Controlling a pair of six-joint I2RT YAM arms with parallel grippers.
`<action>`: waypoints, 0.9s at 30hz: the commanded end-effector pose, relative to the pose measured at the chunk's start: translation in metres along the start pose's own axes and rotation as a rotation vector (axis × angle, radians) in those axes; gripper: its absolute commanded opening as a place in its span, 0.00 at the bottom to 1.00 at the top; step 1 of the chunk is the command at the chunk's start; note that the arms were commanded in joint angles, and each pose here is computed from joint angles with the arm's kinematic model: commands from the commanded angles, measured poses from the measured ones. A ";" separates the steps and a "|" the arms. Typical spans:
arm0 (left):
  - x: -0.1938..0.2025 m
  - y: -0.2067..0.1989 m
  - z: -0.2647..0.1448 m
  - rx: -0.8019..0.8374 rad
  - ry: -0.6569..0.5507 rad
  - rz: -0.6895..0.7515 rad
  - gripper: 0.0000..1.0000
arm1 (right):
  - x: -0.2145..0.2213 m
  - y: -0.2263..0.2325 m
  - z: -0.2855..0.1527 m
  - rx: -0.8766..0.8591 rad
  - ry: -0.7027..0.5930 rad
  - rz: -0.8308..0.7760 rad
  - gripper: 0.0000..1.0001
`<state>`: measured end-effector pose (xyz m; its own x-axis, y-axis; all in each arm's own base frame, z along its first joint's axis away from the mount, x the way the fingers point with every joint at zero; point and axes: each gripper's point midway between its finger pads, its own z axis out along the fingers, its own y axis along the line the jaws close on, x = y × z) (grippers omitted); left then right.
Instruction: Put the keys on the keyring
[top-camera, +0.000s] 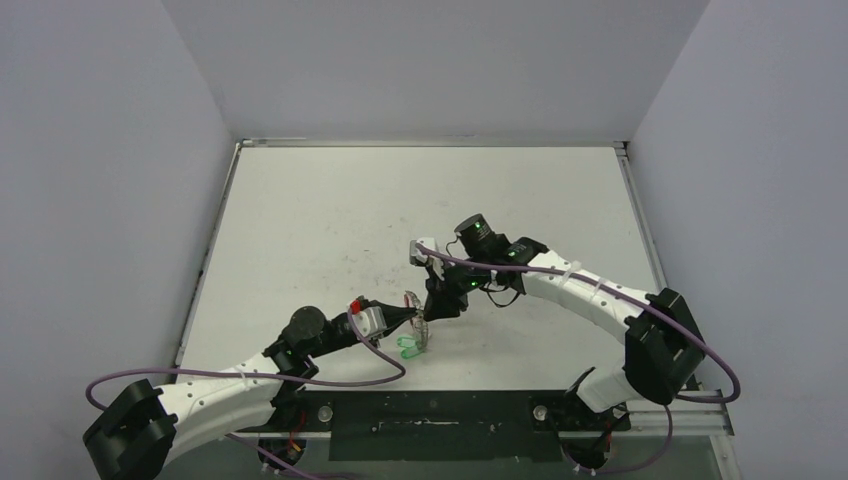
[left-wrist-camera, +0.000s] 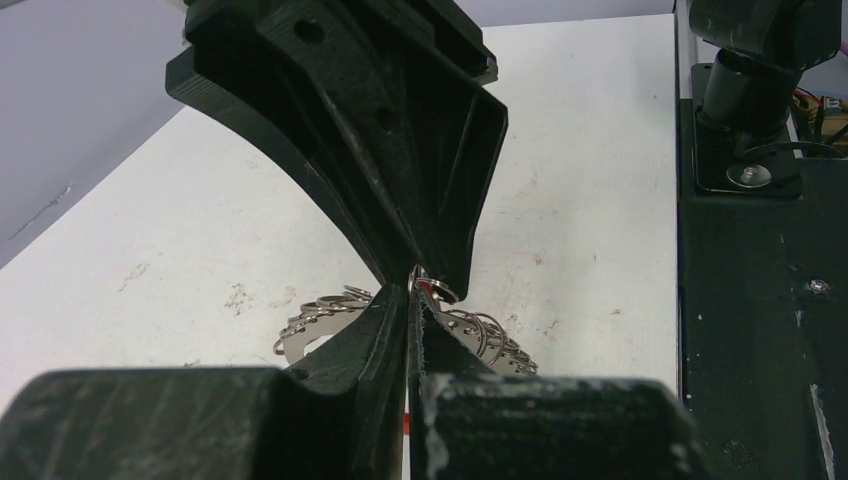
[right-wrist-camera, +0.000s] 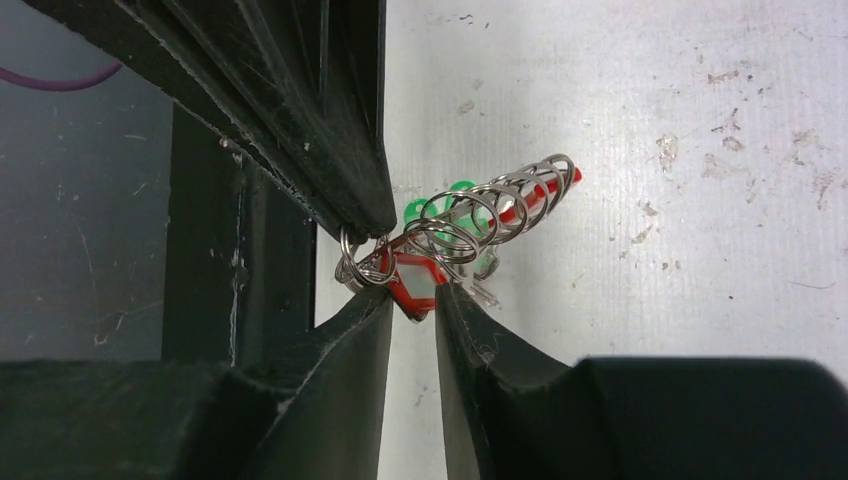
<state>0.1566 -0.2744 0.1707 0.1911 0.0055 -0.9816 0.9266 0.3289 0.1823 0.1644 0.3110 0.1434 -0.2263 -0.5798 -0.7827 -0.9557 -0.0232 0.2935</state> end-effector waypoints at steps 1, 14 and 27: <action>-0.029 0.005 0.003 -0.019 -0.102 0.028 0.00 | -0.018 0.000 0.007 -0.034 -0.077 -0.038 0.19; -0.030 0.007 0.004 -0.026 -0.109 0.028 0.00 | -0.016 -0.003 0.022 -0.006 -0.156 0.031 0.04; -0.028 0.006 0.001 -0.033 -0.107 0.018 0.00 | -0.028 -0.012 0.010 0.145 -0.331 0.034 0.13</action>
<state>0.1584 -0.2718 0.1653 0.1800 0.0144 -0.9836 0.9223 0.3453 0.1738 0.1631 0.3252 0.1209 -0.3702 -0.3987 -0.8390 -0.9273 0.1049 0.3593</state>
